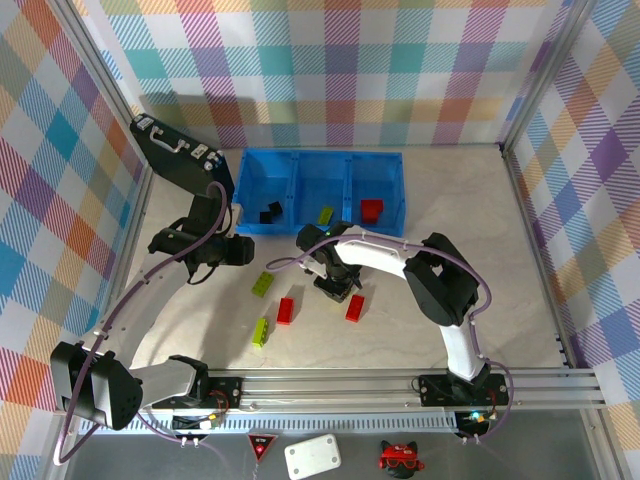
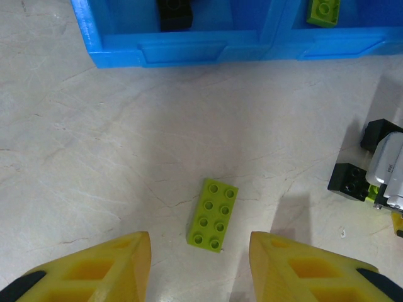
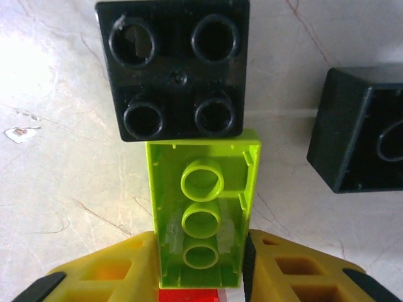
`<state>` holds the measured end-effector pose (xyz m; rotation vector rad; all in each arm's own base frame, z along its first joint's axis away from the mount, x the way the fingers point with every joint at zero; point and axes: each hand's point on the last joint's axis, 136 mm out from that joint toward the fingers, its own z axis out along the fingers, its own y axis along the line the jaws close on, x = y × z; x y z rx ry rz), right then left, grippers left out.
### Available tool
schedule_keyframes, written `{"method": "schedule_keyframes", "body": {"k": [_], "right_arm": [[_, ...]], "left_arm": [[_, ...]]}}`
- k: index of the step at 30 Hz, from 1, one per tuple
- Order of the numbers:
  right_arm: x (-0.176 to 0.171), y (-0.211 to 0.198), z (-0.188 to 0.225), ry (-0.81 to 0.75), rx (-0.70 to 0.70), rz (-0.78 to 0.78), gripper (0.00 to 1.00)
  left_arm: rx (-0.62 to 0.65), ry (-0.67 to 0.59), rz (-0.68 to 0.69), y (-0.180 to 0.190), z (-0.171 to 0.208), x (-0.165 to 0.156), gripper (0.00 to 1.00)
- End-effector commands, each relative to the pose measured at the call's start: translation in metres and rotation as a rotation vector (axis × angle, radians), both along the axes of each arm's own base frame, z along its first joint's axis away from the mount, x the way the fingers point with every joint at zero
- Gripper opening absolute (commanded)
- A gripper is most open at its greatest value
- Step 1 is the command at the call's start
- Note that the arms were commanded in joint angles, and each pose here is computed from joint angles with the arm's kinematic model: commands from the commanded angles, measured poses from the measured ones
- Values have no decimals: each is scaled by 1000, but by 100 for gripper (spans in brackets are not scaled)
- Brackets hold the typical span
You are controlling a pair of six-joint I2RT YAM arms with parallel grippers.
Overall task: Sort the legos into containers by color
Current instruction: Pick up the lego from the center of the table.
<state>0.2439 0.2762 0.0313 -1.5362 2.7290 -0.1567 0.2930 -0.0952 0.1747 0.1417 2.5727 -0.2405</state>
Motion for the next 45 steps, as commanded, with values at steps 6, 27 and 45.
{"method": "schedule_keyframes", "body": {"k": [6, 27, 45], "right_arm": [[-1, -1, 25, -21, 3, -14, 33], [-1, -8, 40, -48, -7, -25, 28], [4, -5, 80, -121, 70, -52, 27]], "left_arm": [[-17, -40, -9, 1, 9, -1, 45], [-24, -24, -16, -1, 5, 0, 45], [-14, -40, -12, 1, 9, 0, 45]]}}
